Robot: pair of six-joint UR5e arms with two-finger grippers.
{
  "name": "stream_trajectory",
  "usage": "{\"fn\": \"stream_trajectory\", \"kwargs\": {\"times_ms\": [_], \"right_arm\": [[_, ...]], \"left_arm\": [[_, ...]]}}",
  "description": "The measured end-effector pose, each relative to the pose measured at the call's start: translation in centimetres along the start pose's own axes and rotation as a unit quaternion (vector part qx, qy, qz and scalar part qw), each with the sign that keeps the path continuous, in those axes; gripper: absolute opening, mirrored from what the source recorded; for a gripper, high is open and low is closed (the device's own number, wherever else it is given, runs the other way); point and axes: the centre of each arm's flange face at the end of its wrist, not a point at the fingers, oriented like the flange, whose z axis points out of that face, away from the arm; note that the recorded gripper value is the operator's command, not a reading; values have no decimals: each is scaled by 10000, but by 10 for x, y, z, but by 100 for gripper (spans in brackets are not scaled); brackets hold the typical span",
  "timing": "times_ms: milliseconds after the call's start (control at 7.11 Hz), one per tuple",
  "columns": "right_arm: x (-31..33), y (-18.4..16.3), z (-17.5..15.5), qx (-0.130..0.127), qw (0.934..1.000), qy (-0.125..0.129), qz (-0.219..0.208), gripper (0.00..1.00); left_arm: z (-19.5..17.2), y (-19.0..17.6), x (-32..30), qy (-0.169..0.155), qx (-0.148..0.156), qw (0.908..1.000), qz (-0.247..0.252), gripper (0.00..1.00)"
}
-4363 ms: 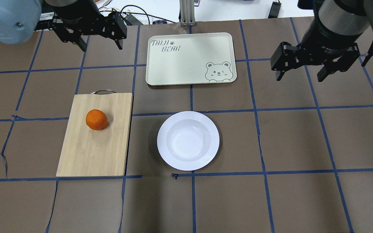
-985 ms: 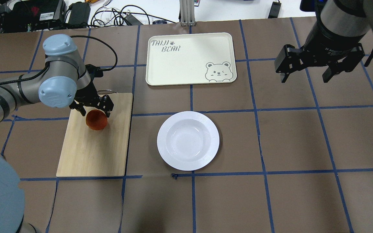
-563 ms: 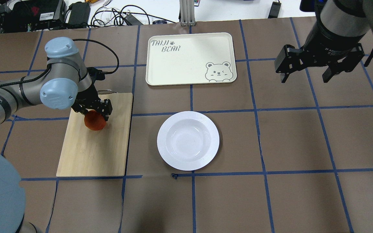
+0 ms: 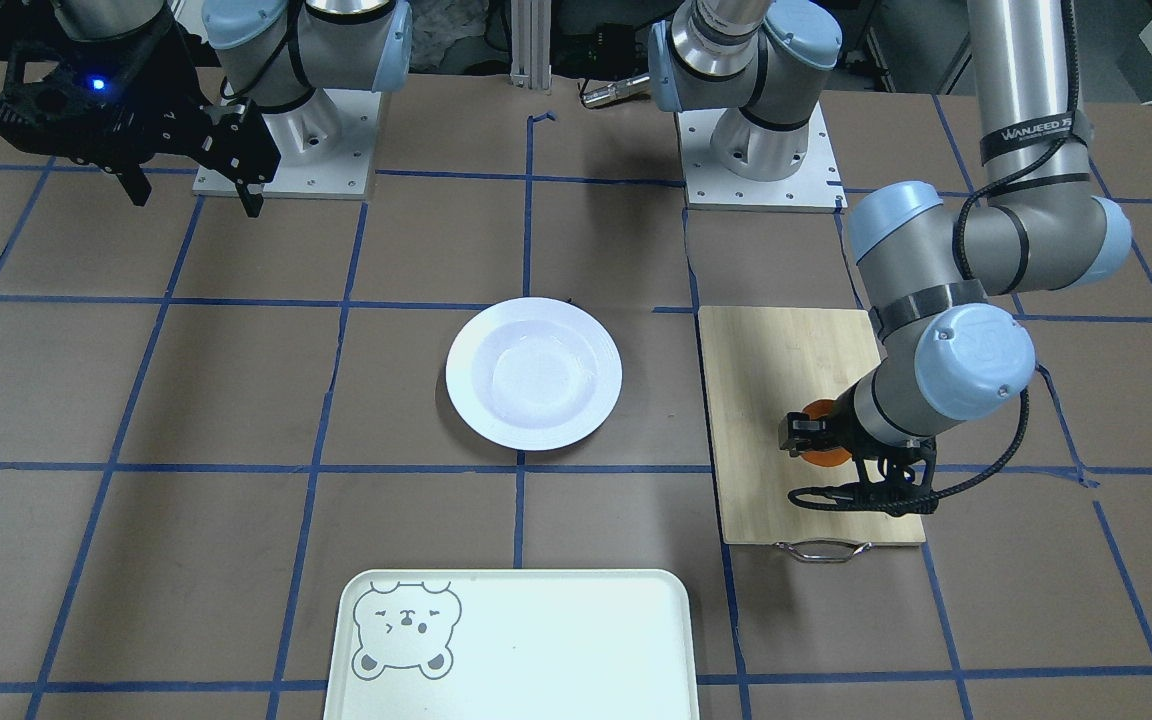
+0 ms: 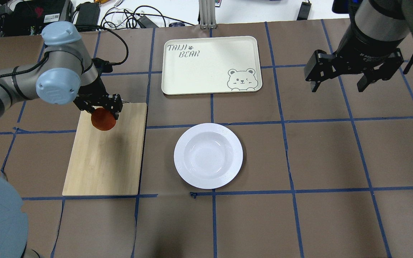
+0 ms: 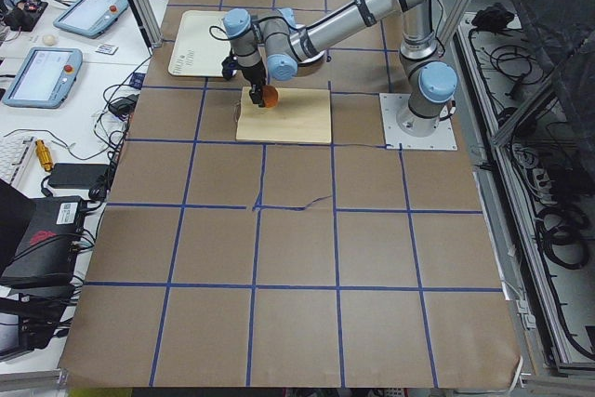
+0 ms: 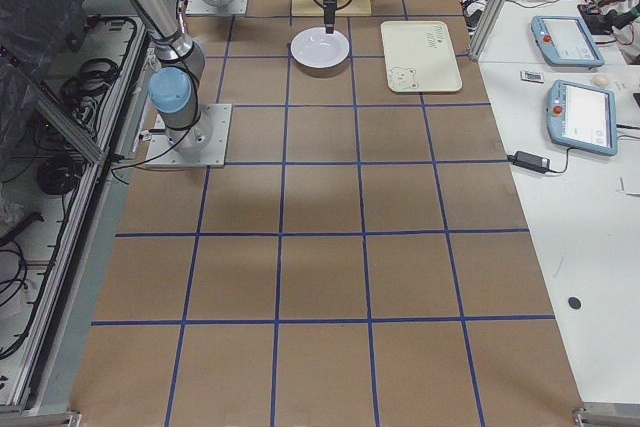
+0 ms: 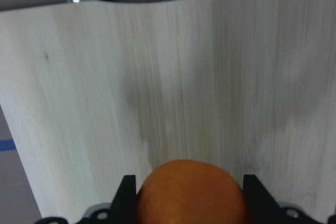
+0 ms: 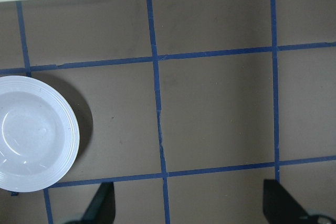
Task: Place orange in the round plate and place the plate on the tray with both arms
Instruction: 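Lift the orange with the left gripper and lower it into the white plate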
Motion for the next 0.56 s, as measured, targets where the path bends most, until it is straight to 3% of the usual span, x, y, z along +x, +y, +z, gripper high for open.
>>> {"fn": "stream_trajectory", "kwargs": {"times_ms": [281, 563], "right_arm": [[0, 0, 0, -8, 10000, 4, 0, 100], [1, 0, 0, -11, 10000, 5, -1, 100]], "left_arm": [[-49, -24, 20, 266, 33, 9990, -360, 0], [-64, -27, 100, 341, 64, 9972, -657, 0]]}}
